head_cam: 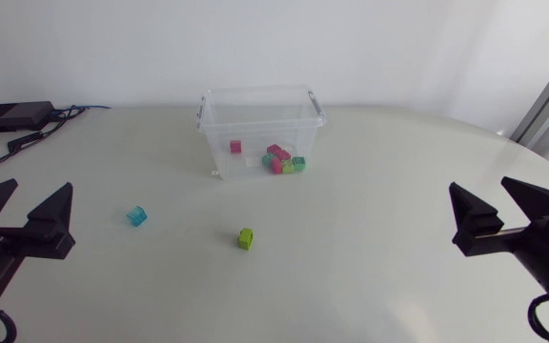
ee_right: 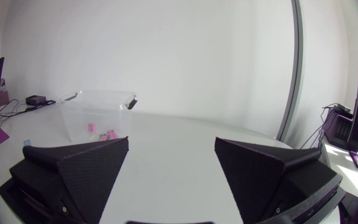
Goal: Place the duplo bricks in the container
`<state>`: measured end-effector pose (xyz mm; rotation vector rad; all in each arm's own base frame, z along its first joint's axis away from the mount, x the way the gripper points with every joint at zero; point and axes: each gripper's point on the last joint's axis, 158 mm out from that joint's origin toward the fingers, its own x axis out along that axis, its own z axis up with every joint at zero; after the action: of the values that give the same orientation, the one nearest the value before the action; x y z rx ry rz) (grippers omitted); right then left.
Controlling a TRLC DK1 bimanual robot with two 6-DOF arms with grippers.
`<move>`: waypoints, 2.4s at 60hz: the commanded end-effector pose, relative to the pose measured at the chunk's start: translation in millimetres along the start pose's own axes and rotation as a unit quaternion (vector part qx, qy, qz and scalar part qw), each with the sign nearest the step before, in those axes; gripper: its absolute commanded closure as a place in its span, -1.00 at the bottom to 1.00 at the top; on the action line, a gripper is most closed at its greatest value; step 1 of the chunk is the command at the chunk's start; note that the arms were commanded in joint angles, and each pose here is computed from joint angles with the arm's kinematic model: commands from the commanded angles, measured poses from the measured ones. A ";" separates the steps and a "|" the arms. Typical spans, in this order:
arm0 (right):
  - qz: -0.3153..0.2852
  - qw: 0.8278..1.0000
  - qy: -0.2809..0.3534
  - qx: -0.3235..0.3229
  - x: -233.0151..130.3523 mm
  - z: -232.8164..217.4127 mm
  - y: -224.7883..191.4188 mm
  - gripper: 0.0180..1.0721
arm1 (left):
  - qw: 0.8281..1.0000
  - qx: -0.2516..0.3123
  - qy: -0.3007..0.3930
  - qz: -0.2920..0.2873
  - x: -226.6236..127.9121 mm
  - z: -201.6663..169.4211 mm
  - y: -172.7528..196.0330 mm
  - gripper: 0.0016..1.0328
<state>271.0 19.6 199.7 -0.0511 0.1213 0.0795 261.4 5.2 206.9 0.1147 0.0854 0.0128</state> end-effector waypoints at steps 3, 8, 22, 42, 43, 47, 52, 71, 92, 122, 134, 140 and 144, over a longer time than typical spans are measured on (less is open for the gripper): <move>0.019 0.999 0.031 0.011 18.3 16.2 8.7 -0.91 | 1.000 -0.003 0.025 -0.002 16.1 19.7 2.5 -0.86; 0.029 0.998 0.049 0.014 29.9 23.2 12.8 -0.91 | 0.997 -0.012 0.074 -0.003 33.2 17.2 4.5 -0.86; 0.050 0.987 0.146 0.036 75.2 2.2 25.0 -0.91 | 0.974 -0.028 0.223 -0.005 84.5 -22.3 8.7 -0.86; 0.125 0.937 0.322 0.060 114.5 -60.2 66.6 -0.91 | 0.897 0.002 0.440 -0.034 124.5 -120.7 6.9 -0.86; 0.128 0.935 0.327 0.057 114.9 -62.3 68.7 -0.91 | 0.892 0.010 0.451 -0.040 125.3 -126.4 5.7 -0.86; 0.153 0.923 0.352 0.041 115.4 -70.2 82.2 -0.91 | 0.875 0.023 0.481 -0.054 129.6 -143.8 2.6 -0.86; 0.191 0.910 0.369 0.012 113.6 -78.2 93.2 -0.91 | 0.866 0.041 0.493 -0.067 135.6 -154.5 1.6 -0.86; 0.313 0.830 0.444 -0.126 99.1 -126.2 162.7 -0.91 | 0.823 0.118 0.540 -0.132 141.7 -201.6 -3.7 -0.86; 0.395 0.779 0.440 -0.210 90.9 -151.5 226.0 -0.91 | 0.807 0.140 0.534 -0.208 143.5 -229.3 -17.7 -0.36; 0.453 0.740 0.418 -0.271 112.1 -179.0 293.9 -0.90 | 0.827 0.098 0.459 -0.309 142.5 -194.0 -49.3 0.59; 0.464 0.731 0.413 -0.283 117.4 -181.7 309.7 -0.90 | 0.853 0.080 0.404 -0.322 155.8 -145.8 -56.3 0.59; 0.467 0.727 0.413 -0.287 118.8 -184.0 314.8 -0.90 | 0.861 0.069 0.384 -0.327 161.2 -127.5 -59.7 0.59; 0.470 0.722 0.416 -0.290 118.6 -187.5 316.3 -0.90 | 0.867 0.065 0.372 -0.326 165.3 -115.7 -60.2 0.59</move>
<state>343.5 329.0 -6.0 -0.6321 1.0229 1.1037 407.5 -37.9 48.2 0.2206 0.9515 -0.6428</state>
